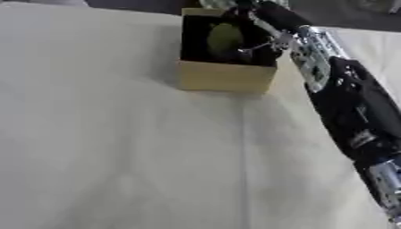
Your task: Pick up objects on the table and place them in the box.
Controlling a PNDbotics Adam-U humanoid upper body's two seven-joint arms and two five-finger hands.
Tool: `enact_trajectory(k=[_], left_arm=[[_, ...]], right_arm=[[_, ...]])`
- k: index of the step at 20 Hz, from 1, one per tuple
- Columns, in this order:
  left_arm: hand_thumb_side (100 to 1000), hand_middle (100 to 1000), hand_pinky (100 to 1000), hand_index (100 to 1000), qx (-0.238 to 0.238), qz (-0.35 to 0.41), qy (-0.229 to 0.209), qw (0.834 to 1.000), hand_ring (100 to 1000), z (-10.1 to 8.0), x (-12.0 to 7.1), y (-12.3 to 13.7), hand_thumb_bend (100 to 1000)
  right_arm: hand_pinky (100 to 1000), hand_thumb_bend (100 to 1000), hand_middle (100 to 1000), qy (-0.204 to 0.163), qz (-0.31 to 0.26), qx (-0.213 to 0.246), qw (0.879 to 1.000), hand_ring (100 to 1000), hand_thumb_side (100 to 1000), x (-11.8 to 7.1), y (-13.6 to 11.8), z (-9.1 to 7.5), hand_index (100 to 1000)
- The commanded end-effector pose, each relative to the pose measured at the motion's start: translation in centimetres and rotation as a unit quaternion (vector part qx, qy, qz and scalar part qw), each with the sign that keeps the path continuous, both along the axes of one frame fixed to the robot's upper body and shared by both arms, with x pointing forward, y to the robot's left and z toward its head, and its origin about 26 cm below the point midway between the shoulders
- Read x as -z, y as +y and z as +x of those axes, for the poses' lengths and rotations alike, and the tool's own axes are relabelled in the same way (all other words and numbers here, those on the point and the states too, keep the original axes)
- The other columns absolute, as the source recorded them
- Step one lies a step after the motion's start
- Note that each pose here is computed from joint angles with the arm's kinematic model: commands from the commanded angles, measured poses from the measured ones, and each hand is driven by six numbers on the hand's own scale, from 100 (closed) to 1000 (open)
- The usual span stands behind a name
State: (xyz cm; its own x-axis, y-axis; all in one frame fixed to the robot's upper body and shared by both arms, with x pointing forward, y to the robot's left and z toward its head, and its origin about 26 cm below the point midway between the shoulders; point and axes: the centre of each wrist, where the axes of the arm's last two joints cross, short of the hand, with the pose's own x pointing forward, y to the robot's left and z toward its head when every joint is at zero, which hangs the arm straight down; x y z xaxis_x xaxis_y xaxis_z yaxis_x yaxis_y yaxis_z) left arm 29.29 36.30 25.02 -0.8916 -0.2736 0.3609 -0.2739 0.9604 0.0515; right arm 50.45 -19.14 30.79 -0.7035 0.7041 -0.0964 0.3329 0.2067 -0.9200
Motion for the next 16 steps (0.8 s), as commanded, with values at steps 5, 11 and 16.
enact_trajectory(k=[5,11,16], left_arm=[[462,605,485,695,-0.006,0.012,-0.003,1.0,543,-0.3,-0.4,0.4,101],[461,608,486,695,-0.008,0.013,0.002,1.0,544,-0.4,-0.2,0.5,100],[461,609,485,695,-0.006,0.012,0.001,1.0,544,-0.3,0.0,0.5,100]], right_arm=[[824,100,594,-0.084,0.067,-0.031,0.994,1000,100,-5.5,-1.3,-2.2,851],[809,143,608,-0.096,0.08,-0.034,0.992,976,100,-6.7,-2.1,-3.8,857],[801,100,528,-0.074,0.112,-0.04,0.99,954,100,-6.8,-2.7,-4.2,805]])
